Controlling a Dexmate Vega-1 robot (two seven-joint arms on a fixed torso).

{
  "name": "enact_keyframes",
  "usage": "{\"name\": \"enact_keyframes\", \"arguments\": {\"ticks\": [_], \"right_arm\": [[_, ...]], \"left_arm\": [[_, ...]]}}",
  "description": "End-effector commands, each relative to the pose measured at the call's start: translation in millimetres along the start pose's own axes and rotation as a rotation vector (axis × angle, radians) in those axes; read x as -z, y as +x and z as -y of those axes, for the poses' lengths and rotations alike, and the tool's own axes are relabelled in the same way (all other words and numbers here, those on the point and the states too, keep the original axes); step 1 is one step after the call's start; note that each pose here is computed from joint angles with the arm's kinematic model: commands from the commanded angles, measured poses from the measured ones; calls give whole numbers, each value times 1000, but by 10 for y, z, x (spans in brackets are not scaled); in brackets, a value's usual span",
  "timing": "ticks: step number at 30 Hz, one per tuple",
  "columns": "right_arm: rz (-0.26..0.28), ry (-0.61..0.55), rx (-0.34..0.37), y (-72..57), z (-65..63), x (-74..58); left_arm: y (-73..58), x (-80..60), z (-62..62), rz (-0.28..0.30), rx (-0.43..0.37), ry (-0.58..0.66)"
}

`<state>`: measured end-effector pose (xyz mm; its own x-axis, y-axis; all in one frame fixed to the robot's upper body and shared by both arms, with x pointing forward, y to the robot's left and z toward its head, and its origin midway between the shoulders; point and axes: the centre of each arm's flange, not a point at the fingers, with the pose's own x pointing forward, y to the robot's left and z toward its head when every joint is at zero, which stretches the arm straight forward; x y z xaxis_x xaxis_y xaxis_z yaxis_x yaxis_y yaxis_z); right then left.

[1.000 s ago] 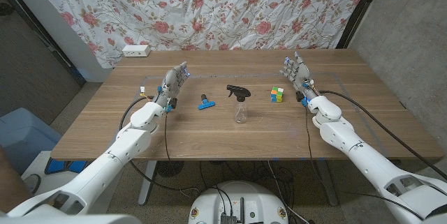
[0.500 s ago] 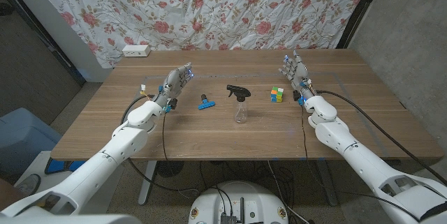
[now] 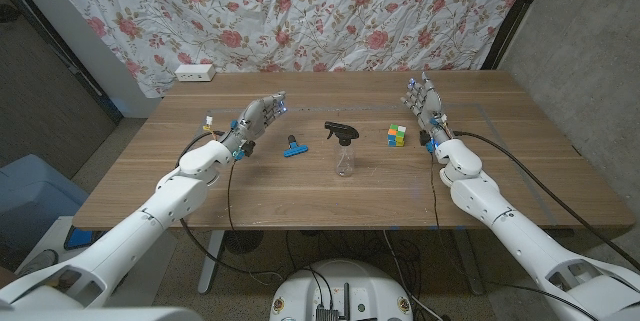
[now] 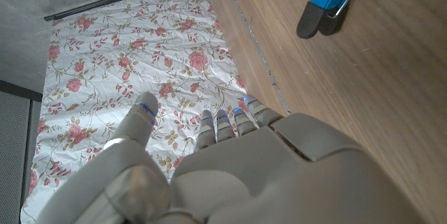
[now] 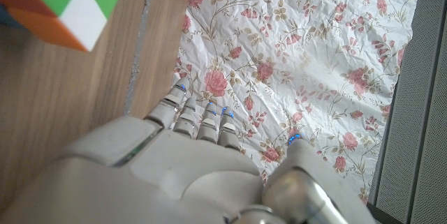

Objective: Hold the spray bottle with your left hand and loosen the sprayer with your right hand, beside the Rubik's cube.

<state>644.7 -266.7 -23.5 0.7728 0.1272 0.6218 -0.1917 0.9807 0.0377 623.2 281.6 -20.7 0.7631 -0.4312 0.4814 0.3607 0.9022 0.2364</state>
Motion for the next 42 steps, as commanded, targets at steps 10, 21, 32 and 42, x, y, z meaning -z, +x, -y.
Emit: {"name": "enact_keyframes", "arguments": {"ticks": [10,21,32,42], "right_arm": [[-29,-9,0,-160,23,73],[-26,-9,11,-237,51,79],[-23,-24,14,-224,52,70],[-38,-30,17,-229,60,94]], "left_arm": [[-5,9,106,6,218,35],[-19,0,178,-8,290,55],[83,44,251,-40,390,85],[133,18,355,-64,473,133]]}}
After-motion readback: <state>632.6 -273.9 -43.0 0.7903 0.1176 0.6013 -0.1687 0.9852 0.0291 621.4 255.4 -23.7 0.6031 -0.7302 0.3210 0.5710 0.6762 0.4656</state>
